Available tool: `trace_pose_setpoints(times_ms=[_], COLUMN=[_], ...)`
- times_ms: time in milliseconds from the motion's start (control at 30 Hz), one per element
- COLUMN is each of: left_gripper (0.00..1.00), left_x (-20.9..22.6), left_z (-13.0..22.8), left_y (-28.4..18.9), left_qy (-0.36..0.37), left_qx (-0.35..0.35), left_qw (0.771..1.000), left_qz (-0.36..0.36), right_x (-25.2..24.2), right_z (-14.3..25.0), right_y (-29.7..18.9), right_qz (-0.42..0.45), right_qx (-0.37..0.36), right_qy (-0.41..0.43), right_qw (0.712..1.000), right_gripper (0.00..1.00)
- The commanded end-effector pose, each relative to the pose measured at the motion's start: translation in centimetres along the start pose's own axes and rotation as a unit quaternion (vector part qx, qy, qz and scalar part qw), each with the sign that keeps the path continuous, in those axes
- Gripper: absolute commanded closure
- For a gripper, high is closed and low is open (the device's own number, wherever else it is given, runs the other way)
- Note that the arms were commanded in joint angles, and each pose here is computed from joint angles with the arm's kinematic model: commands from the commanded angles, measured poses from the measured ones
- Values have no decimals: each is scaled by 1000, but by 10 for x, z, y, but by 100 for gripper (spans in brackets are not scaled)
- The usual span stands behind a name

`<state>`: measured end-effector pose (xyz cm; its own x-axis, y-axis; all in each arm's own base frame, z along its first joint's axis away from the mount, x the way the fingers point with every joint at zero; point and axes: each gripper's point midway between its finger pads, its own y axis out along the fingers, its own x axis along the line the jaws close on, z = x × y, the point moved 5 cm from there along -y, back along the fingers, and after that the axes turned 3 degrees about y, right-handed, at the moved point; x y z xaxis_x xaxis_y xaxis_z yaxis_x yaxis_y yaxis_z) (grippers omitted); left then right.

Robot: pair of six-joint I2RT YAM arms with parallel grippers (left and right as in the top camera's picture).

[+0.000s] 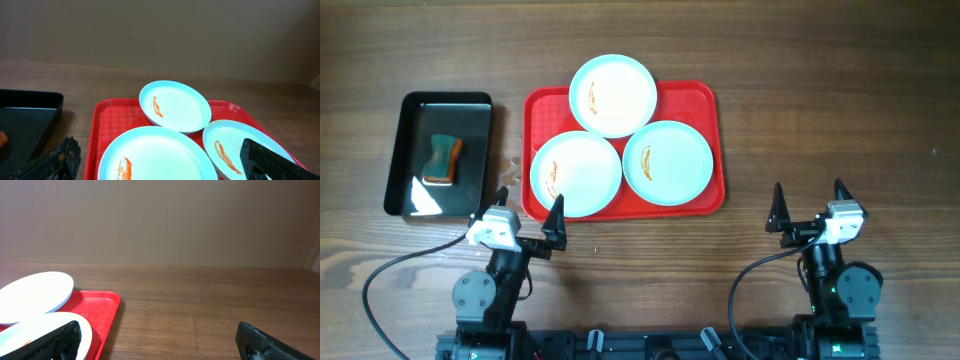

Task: Clean dirty plates on tray and stack at the side
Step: 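Move the left gripper toward the sponge in the black tray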

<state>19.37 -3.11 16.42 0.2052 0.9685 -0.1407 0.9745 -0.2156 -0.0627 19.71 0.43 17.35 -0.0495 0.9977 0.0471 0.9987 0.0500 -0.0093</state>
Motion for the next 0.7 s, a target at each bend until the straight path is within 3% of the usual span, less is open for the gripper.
trace_pose_setpoints(times_ms=[0,567,667], left_gripper=[0,0,0], left_x=[1,0,-25], left_z=[2,2,2], left_y=[0,0,-3], left_qy=[10,9,-91], left_qx=[1,1,14], left_qw=[1000,1000,991], left_qz=[-4,-2,102], right_x=[-2,-2,-2], right_z=[-2,-2,-2], right_y=[0,0,0], right_qz=[8,8,8], right_qx=[-6,-6,-6], right_qy=[-7,-7,-7], right_qw=[1000,1000,1000], right_gripper=[0,0,0])
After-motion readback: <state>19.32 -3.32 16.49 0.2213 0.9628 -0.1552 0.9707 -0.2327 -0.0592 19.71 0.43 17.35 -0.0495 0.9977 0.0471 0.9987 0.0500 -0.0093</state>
